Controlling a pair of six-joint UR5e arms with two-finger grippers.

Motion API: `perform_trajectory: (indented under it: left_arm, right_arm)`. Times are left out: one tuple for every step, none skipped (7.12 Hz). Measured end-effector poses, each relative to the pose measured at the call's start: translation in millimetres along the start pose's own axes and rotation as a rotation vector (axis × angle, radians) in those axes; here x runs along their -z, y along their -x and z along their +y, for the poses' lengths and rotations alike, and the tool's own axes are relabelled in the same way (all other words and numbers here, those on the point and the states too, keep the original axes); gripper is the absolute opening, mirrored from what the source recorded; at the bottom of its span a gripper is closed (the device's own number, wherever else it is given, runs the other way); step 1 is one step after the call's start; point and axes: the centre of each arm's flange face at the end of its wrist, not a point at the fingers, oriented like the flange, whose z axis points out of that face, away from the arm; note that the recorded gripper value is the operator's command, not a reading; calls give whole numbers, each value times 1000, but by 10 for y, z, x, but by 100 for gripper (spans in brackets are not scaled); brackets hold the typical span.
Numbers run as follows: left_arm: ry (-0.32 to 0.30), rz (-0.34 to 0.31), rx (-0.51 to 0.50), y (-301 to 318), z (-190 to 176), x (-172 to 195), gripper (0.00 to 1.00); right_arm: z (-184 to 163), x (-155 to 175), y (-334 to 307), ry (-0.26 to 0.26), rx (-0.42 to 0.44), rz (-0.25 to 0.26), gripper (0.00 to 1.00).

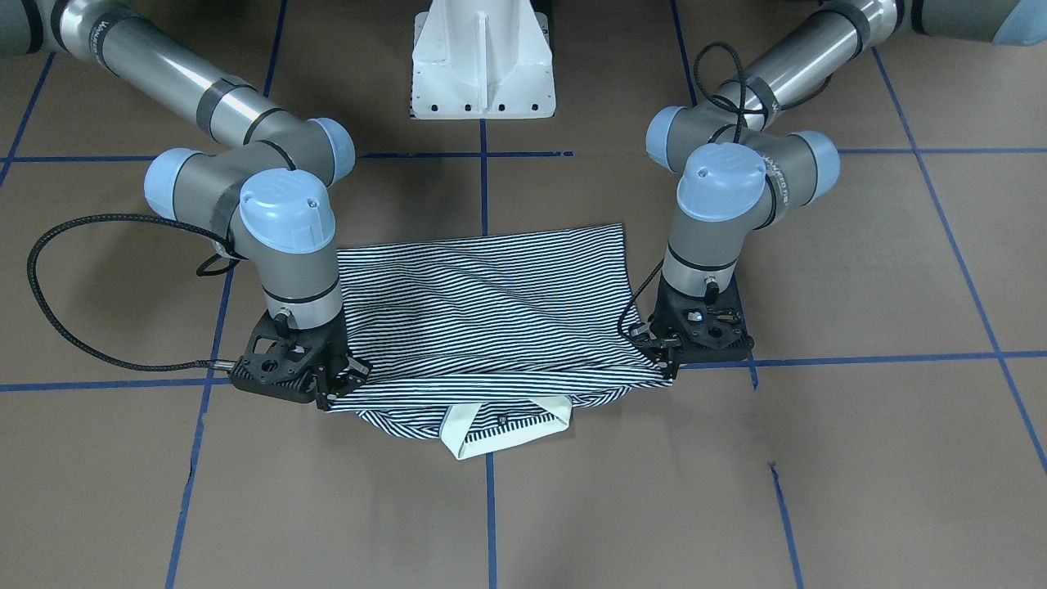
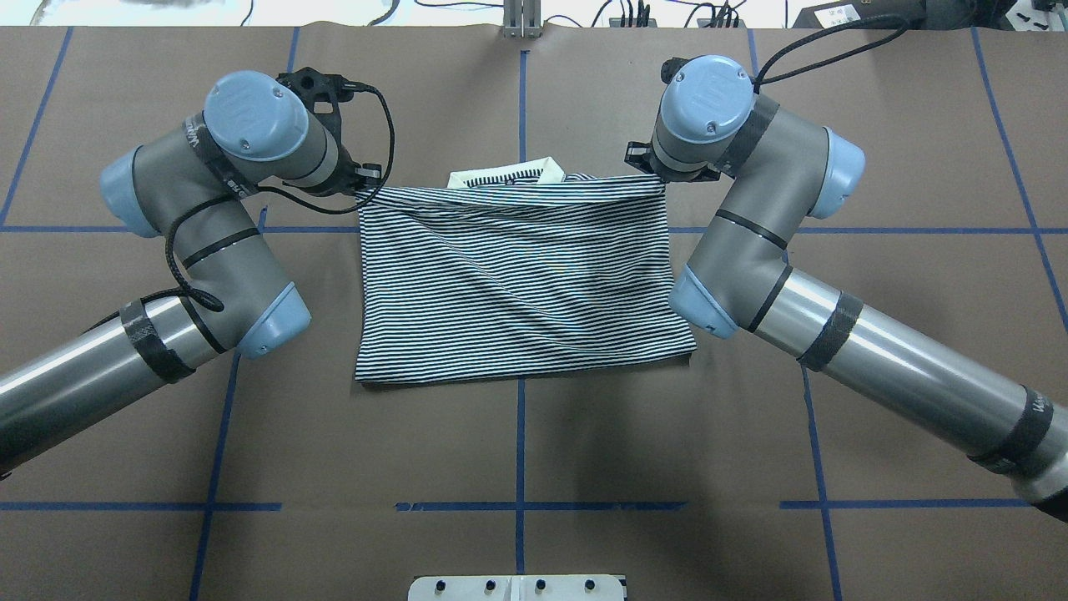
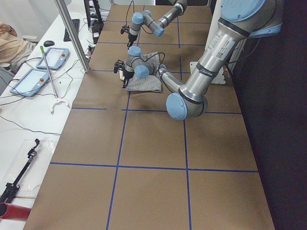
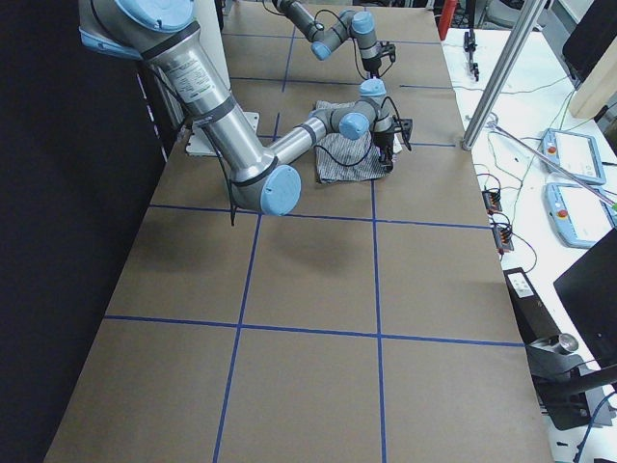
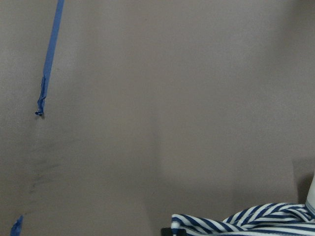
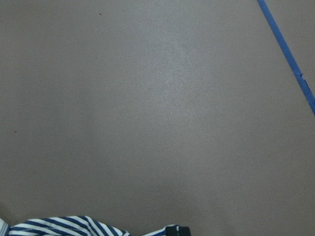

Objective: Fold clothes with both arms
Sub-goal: 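Open both grippers and raise them off the folded shirt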

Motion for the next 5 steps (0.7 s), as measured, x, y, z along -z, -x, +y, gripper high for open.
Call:
perform_trajectory:
  left_arm:
    - [5, 1, -4, -10, 40, -30, 70]
    - [8, 2, -9, -24, 68, -40, 100]
    - [5, 12, -31, -37, 82, -7, 100]
    - [-7, 38, -68, -64, 96, 126, 100]
    - [-16, 77, -95, -69, 151, 322, 100]
  right_arm:
    - [-2, -21, -16, 0, 9, 3, 99]
    - [-4, -33, -21, -1, 16, 6, 100]
    - [-19, -36, -20, -5, 29, 8, 100]
    - [-79, 13, -19, -11, 61, 1, 100]
    - [-183, 99, -47, -12, 109, -16, 100]
